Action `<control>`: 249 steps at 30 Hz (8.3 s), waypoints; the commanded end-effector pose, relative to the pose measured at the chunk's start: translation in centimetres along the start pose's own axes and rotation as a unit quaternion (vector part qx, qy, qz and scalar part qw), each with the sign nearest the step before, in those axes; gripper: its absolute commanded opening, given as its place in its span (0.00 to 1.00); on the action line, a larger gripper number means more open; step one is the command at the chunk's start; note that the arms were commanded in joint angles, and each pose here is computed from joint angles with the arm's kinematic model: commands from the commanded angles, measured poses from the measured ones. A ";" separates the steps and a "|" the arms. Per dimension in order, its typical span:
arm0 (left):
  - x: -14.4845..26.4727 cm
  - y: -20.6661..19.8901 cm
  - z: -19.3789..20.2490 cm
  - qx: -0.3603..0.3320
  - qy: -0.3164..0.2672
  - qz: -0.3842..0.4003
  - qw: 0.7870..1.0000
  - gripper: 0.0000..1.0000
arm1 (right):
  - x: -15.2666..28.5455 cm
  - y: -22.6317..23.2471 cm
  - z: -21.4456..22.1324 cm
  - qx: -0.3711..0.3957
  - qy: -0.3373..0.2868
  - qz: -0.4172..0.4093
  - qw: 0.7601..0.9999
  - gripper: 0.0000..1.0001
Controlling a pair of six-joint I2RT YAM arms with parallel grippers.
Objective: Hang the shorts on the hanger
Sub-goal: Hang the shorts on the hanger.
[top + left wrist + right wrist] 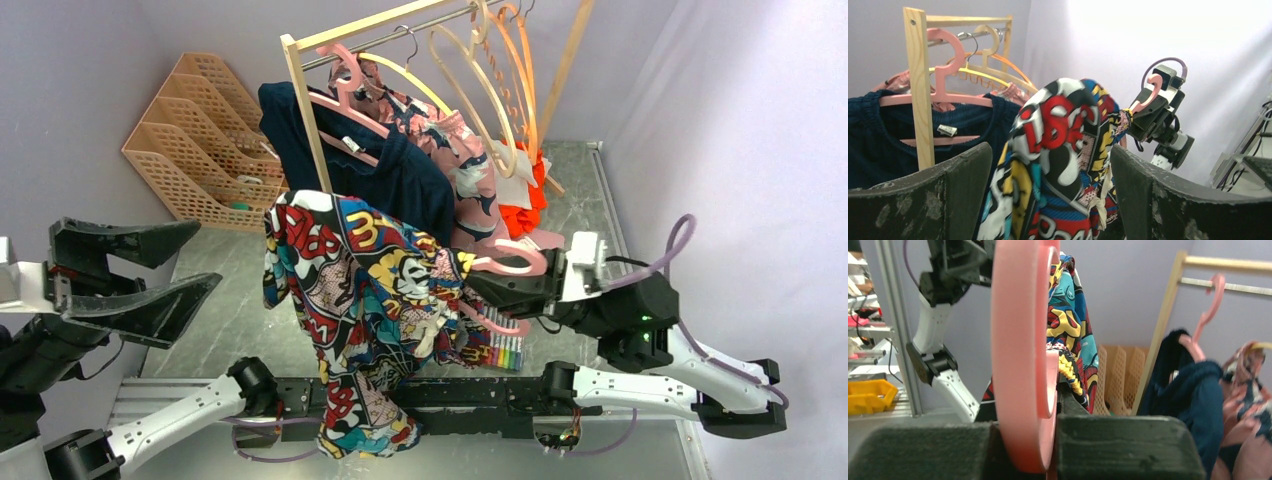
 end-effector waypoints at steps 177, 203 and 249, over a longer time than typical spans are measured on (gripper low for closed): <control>-6.7 2.4 21.8 -0.024 0.424 0.144 0.894 0.99 | -1.2 3.3 7.4 -0.055 0.144 -0.058 0.986 0.00; -8.5 2.6 26.1 -0.059 0.476 0.187 0.857 0.47 | -1.3 4.5 9.0 -0.055 0.176 -0.088 0.979 0.00; -7.0 1.7 25.8 -0.044 0.408 0.197 0.890 0.07 | -2.7 2.4 5.2 -0.133 0.163 -0.026 0.977 0.40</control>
Point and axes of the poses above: each gripper's point midway between its finger pads, its own x axis back along the fingers, its own y axis along the line the jaws close on, z = x × y, the point moved 1 cm from there along x, back along the fingers, and after that the axes turned 12 degrees about x, right-handed, at the moved point
